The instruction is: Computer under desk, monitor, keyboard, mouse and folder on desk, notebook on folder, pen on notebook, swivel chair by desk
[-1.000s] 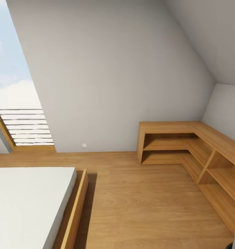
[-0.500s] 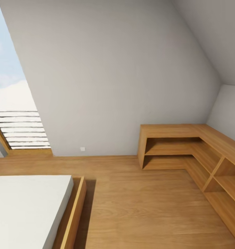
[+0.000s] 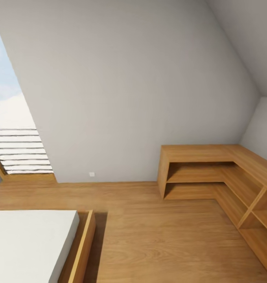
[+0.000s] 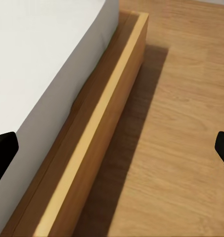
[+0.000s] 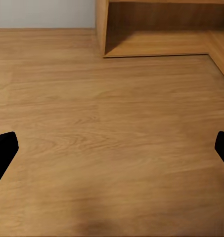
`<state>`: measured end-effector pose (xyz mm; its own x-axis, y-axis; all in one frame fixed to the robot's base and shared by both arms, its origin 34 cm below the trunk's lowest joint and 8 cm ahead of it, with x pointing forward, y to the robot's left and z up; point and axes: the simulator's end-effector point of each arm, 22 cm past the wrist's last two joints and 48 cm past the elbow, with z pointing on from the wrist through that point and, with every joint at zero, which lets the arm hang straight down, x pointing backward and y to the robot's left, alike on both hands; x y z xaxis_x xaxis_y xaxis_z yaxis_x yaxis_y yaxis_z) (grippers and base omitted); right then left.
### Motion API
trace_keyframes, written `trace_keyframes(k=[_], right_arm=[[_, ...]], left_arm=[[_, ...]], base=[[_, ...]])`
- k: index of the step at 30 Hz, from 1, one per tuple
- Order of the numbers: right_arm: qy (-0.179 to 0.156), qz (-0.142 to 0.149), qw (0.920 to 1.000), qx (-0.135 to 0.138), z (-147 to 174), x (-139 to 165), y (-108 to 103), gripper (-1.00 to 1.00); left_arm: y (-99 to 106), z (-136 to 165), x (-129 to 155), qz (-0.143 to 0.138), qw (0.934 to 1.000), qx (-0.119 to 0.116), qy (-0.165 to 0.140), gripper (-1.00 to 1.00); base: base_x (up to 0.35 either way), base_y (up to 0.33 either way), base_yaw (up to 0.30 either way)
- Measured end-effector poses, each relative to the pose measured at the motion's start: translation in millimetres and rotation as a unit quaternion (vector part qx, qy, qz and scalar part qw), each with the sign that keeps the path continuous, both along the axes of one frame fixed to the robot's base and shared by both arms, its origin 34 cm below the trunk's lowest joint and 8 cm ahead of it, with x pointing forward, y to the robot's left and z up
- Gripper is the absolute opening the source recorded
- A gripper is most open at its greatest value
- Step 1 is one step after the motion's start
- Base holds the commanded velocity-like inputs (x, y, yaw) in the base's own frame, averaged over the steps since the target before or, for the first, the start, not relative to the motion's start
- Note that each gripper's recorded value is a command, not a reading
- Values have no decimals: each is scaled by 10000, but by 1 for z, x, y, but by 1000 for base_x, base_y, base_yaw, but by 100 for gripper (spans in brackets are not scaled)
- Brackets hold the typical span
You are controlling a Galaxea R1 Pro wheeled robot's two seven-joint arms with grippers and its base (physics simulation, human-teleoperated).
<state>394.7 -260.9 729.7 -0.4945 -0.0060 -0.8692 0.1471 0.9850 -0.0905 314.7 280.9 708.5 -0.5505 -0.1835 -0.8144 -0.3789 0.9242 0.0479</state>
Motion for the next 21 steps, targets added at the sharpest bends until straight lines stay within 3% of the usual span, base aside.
trace_keyframes(k=[21], right_arm=[[7, 7, 10000, 0, 0, 0, 0, 100]], left_arm=[[0, 0, 0, 2, 10000, 2, 1, 100]], base=[[326, 0, 0]])
